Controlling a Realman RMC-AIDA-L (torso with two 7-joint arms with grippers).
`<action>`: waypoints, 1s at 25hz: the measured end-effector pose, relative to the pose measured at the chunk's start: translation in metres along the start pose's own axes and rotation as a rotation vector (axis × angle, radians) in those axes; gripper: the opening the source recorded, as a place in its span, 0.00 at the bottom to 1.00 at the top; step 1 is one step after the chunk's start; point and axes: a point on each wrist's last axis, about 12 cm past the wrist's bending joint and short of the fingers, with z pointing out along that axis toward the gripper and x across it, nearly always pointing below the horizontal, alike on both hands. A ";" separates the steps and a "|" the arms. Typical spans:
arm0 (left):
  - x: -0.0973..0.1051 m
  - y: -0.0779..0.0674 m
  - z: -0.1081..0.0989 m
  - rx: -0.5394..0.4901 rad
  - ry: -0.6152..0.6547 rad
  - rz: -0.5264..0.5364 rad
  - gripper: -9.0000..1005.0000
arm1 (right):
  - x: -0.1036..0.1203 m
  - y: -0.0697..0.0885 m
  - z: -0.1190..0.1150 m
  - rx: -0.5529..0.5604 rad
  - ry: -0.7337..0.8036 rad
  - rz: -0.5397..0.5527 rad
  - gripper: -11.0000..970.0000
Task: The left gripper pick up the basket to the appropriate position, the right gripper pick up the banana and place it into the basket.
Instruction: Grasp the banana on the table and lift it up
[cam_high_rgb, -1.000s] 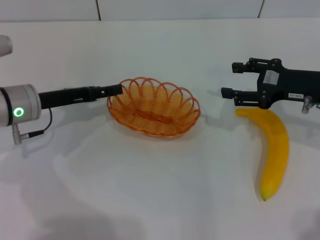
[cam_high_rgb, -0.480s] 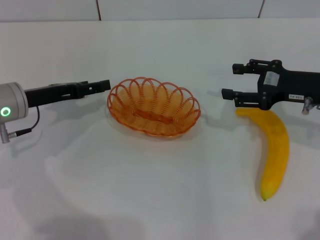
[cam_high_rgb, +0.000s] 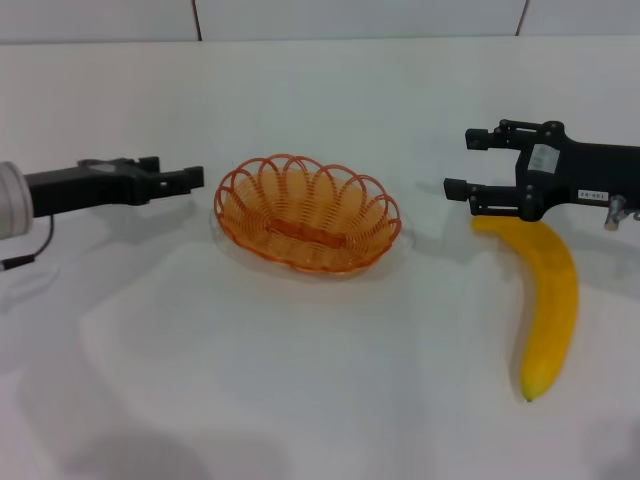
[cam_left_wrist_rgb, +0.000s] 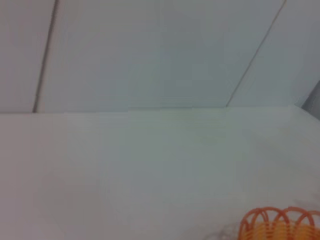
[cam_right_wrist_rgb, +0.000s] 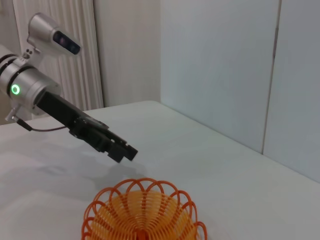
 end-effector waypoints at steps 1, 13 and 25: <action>-0.001 0.001 -0.002 -0.007 -0.006 0.013 0.88 | 0.000 0.000 0.000 0.000 0.000 0.000 0.79; -0.001 -0.003 -0.007 0.018 -0.079 0.180 0.88 | 0.002 0.001 0.001 0.008 0.004 0.006 0.79; 0.002 -0.016 -0.014 0.143 -0.113 0.328 0.88 | 0.004 0.002 0.001 0.009 0.004 0.012 0.79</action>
